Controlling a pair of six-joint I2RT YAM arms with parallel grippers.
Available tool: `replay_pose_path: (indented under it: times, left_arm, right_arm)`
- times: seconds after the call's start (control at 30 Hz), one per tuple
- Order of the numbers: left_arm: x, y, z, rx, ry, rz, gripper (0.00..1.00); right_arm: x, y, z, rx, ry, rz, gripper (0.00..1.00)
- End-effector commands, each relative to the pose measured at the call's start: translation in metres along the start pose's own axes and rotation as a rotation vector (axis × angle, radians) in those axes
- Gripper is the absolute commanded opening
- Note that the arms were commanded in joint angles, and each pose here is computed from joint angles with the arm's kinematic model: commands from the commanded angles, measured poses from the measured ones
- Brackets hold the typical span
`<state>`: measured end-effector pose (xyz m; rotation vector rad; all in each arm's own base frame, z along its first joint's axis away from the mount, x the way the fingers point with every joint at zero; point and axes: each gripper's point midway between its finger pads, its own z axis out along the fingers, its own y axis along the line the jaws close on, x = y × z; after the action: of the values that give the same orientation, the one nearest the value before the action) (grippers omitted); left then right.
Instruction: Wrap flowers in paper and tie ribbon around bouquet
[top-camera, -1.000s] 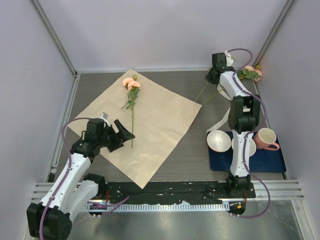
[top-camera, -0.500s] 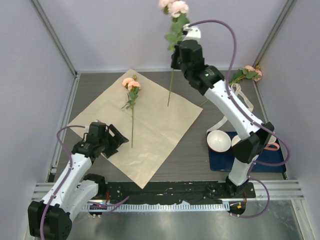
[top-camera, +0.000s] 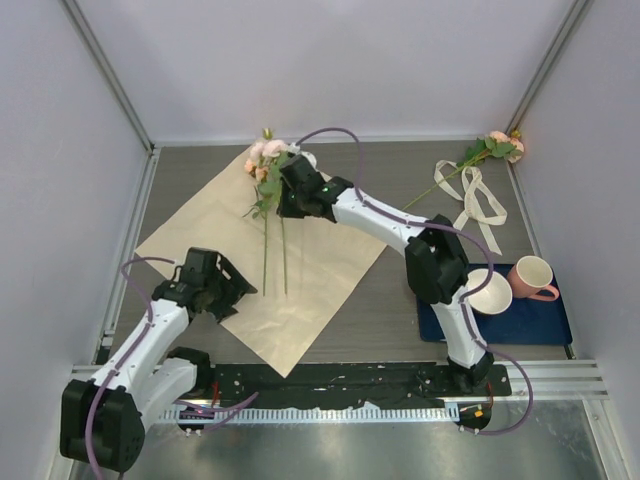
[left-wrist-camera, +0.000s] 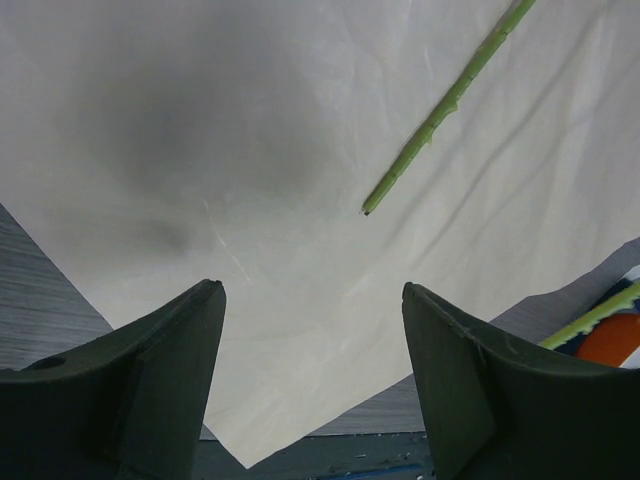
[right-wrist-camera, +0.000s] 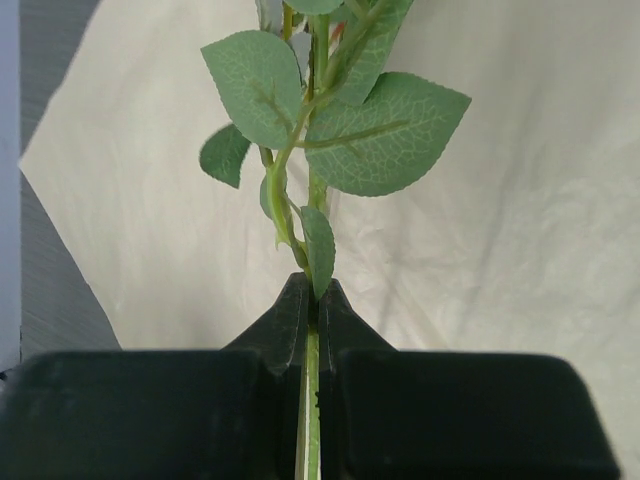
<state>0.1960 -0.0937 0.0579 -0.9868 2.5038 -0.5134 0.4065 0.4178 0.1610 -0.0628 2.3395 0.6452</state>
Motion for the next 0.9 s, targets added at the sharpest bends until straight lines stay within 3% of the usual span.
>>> replay_pose_path:
  times: [0.0,0.2,0.53,0.87]
  left_arm:
    - [0.0,-0.009,0.007,0.039,0.012,0.032,0.72]
    - [-0.009,-0.014,0.01,0.033,-0.009,0.064,0.52]
    - [-0.011,-0.028,0.034,0.002,0.04,0.129,0.44]
    - [-0.007,-0.026,0.052,-0.052,0.052,0.162,0.43]
  right_arm:
    - [0.008,0.032,0.013,-0.114,-0.01,0.057,0.0]
    - [0.027,0.013,0.039,-0.061,0.002,0.045,0.0]
    - [0.048,-0.003,0.069,-0.035,0.023,0.012,0.0]
    - [0.057,-0.009,0.091,-0.019,0.046,-0.009,0.05]
